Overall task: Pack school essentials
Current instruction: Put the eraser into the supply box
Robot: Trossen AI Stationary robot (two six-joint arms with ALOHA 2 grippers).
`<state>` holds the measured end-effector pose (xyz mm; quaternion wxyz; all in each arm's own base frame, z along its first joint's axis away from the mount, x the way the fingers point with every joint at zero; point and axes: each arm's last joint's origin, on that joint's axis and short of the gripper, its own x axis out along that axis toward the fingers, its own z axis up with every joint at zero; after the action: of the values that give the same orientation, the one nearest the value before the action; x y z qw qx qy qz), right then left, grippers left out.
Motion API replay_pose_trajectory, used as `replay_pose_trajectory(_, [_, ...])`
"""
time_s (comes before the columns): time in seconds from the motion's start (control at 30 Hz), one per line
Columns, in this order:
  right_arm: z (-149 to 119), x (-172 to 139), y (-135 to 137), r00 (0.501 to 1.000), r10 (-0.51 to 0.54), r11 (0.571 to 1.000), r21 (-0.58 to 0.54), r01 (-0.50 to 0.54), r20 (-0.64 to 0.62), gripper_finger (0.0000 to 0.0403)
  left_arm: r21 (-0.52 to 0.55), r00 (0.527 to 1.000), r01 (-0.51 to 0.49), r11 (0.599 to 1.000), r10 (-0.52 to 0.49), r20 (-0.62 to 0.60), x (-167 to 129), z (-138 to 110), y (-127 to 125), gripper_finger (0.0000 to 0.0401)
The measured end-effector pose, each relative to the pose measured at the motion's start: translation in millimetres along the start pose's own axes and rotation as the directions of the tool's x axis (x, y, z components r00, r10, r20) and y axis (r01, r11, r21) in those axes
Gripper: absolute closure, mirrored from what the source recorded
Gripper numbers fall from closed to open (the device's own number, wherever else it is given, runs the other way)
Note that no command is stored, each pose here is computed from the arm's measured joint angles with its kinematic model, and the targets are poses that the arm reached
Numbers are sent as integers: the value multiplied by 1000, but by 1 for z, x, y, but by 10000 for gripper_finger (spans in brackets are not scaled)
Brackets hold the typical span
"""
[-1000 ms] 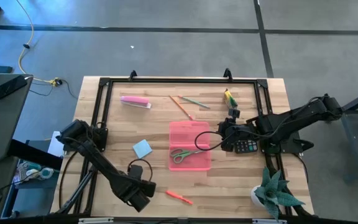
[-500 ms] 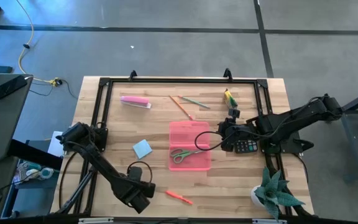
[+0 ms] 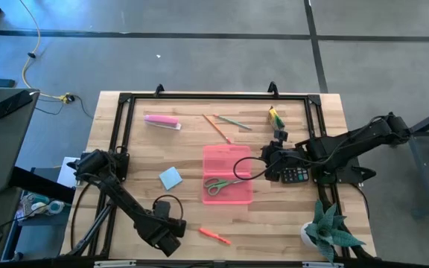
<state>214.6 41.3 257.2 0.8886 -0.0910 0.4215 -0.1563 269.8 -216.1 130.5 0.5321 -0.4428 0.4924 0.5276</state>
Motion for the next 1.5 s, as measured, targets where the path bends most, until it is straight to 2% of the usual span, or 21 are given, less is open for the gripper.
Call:
replay_pose_trajectory(0.3, [-2,0,0,1000,-3,1000,9,3,-17,263,25,1000,14,1000,-13,-9,1,-1,-1,329])
replay_pose_trajectory(0.43, [-2,0,0,1000,-4,1000,8,4,-19,263,39,1000,23,999,-23,4,1,-1,-2,352])
replay_pose_trajectory(0.9, [-2,0,0,1000,-4,1000,8,4,-19,263,133,995,56,990,-66,71,-7,-2,-7,344])
replay_pose_trajectory(1.07, [-2,0,0,1000,-4,1000,9,4,-18,263,182,977,70,981,-104,185,-18,3,-10,344])
replay_pose_trajectory(1.17, [-2,0,0,1000,-4,1000,27,4,-18,263,227,960,65,972,-123,252,-26,9,-15,344])
replay_pose_trajectory(1.33, [-2,0,0,1000,-4,999,33,5,-18,263,302,925,-3,953,-112,364,-45,30,-26,344])
replay_pose_trajectory(1.5, [-2,0,0,1000,-4,999,51,5,-18,263,415,874,-41,909,-168,455,-63,54,-46,344])
